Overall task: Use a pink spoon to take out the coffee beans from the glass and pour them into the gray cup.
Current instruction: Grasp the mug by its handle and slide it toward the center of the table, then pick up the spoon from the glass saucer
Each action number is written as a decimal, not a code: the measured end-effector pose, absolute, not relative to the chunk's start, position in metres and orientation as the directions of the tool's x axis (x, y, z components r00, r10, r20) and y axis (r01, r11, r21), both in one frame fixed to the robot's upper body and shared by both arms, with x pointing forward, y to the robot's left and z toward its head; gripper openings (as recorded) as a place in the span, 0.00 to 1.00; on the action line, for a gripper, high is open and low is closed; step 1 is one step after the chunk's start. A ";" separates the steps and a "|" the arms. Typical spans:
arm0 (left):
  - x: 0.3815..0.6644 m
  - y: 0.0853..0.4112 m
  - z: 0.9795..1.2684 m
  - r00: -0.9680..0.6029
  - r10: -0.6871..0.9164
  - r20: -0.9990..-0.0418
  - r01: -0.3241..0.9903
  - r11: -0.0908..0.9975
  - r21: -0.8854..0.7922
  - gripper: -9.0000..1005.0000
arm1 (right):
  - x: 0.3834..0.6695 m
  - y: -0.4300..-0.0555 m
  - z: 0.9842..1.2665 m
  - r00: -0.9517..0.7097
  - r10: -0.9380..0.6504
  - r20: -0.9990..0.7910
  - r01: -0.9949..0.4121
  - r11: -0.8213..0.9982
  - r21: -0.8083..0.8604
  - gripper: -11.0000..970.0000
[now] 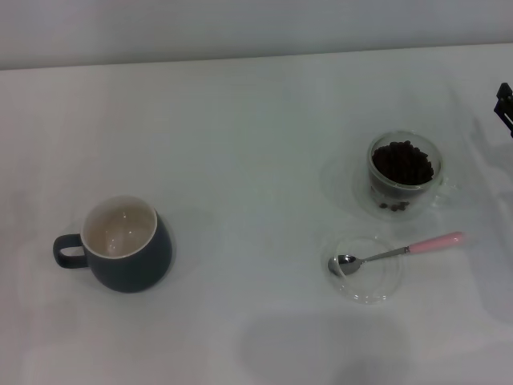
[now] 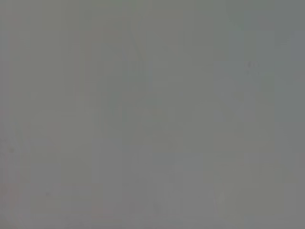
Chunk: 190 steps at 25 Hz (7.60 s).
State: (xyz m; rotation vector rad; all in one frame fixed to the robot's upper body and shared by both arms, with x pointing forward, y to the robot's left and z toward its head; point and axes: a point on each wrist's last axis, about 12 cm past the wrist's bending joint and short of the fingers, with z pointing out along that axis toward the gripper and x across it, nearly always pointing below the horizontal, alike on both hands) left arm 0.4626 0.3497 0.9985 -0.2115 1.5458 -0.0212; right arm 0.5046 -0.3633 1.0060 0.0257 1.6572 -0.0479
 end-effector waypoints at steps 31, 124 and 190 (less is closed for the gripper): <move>0.397 0.305 0.986 -0.019 -0.111 -0.994 0.251 0.961 -0.112 0.77 | 0.513 -0.366 1.010 -0.091 -0.034 -0.995 0.045 0.998 -0.038 0.89; 0.498 0.227 0.993 -0.116 0.139 -0.983 0.628 0.777 0.036 0.16 | 0.515 -0.362 1.011 -0.082 -0.025 -0.996 0.036 0.999 -0.028 0.88; 0.487 0.273 0.997 -0.080 0.020 -0.997 0.403 0.915 -0.014 0.55 | 0.453 -0.393 1.003 -0.112 0.291 -0.950 -0.028 0.955 0.296 0.88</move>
